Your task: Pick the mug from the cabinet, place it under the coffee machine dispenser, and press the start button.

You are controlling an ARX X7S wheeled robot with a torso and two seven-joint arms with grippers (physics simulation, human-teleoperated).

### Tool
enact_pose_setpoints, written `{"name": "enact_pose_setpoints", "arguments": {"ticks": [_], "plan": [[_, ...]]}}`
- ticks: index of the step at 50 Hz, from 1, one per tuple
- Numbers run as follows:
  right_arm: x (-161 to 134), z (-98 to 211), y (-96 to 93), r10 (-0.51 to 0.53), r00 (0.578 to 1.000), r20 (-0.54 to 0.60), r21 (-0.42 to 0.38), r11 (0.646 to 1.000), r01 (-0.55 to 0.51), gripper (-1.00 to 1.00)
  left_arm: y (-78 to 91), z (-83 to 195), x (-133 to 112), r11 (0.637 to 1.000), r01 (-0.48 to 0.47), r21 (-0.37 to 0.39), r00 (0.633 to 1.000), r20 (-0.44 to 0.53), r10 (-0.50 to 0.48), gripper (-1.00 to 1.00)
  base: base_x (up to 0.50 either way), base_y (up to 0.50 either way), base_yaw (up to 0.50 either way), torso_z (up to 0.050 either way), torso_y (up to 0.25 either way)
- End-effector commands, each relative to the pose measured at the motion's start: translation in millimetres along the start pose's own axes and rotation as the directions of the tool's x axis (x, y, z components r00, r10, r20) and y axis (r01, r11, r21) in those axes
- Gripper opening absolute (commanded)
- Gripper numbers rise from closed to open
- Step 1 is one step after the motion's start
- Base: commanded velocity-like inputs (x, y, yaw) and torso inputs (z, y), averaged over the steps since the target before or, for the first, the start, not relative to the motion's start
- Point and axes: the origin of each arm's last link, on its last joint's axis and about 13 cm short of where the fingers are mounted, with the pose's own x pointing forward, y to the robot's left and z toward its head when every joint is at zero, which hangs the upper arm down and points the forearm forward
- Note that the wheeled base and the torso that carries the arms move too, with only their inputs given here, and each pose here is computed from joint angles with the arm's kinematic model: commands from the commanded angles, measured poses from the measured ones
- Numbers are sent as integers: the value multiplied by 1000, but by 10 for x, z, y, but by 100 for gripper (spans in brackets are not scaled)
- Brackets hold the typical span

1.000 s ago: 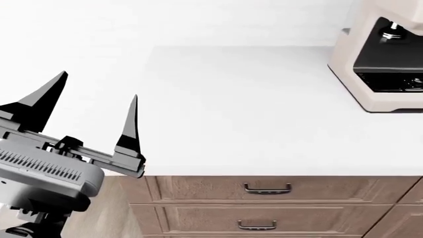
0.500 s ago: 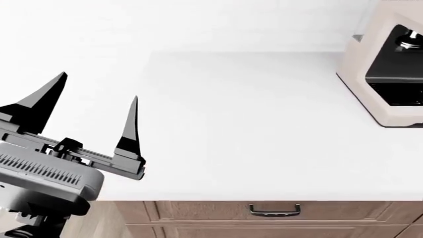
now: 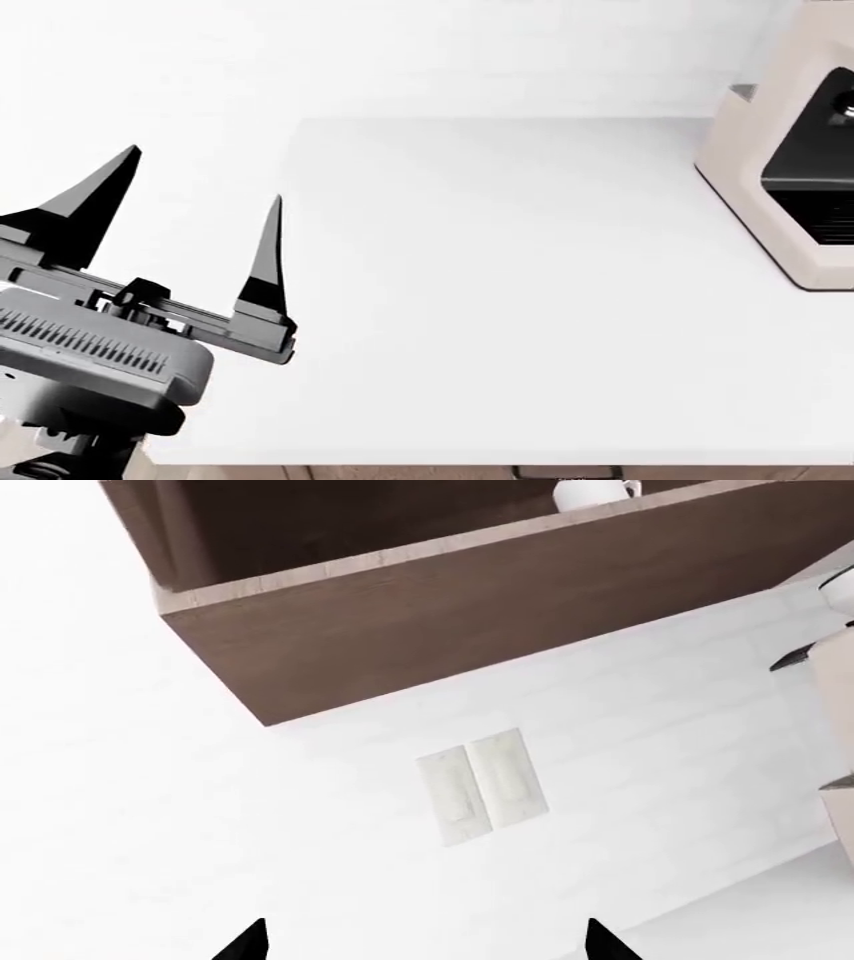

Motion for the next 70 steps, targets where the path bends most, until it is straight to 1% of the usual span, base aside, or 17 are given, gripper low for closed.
{"name": "enact_pose_setpoints", "arguments": {"ticks": [1, 12, 25, 41, 44, 51, 61, 63, 64, 65, 66, 70], "plan": [[-12, 30, -24, 2, 1000, -5, -2, 1000, -2, 100, 1, -3, 2, 1000, 6, 1, 1000, 2, -6, 100, 180, 0, 0, 0, 0], [8, -48, 8, -3, 1000, -16, -4, 1000, 3, 100, -8, 21, -13, 1000, 10, 1, 1000, 7, -10, 100, 180, 0, 0, 0, 1], [22, -139, 0, -8, 999, -42, -8, 1000, 7, 100, -13, 3, -2, 1000, 15, 1, 1000, 9, -15, 100, 180, 0, 0, 0, 0], [7, -123, -53, -21, 998, -62, -17, 1000, 20, 100, -23, 19, -21, 1000, 18, 3, 1000, 6, -18, 100, 162, 0, 0, 0, 0], [3, -138, -51, -32, 996, -80, -13, 999, 31, 100, -20, 10, -16, 1000, 19, 2, 1000, 6, -19, 100, 0, 0, 0, 0, 0], [-7, -203, -42, -98, 985, -140, -17, 995, 97, 100, -15, 2, -16, 1000, 20, 0, 1000, 7, -20, 100, 0, 0, 0, 0, 0], [7, -258, 18, -62, 988, -145, 2, 998, 63, 100, -26, 44, -57, 1000, 16, -2, 1000, 8, -16, 100, 0, 0, 0, 0, 0], [7, -248, 13, -44, 989, -140, 20, 999, 48, 100, -30, 65, -73, 1000, 15, -1, 1000, 9, -15, 100, 0, 0, 0, 0, 0], [8, -241, 14, -32, 990, -135, 45, 998, 38, 100, -30, 72, -77, 1000, 14, -2, 1000, 8, -14, 100, 0, 0, 0, 0, 0], [9, -237, 15, -19, 991, -130, 61, 998, 27, -100, -29, 74, -77, 1000, 14, -2, 1000, 8, -14, 100, 0, 0, 0, 0, 0], [10, -237, 21, -4, 992, -128, 80, 997, 14, -100, -28, 69, -74, 1000, 14, -2, 1000, 8, -14, 100, 0, 0, 0, 0, 0], [17, -226, 31, 20, 994, -104, 110, 994, -8, -100, -23, 43, -53, 1000, 15, -3, 1000, 7, -15, 100, 0, 0, 0, 0, 0]]}}
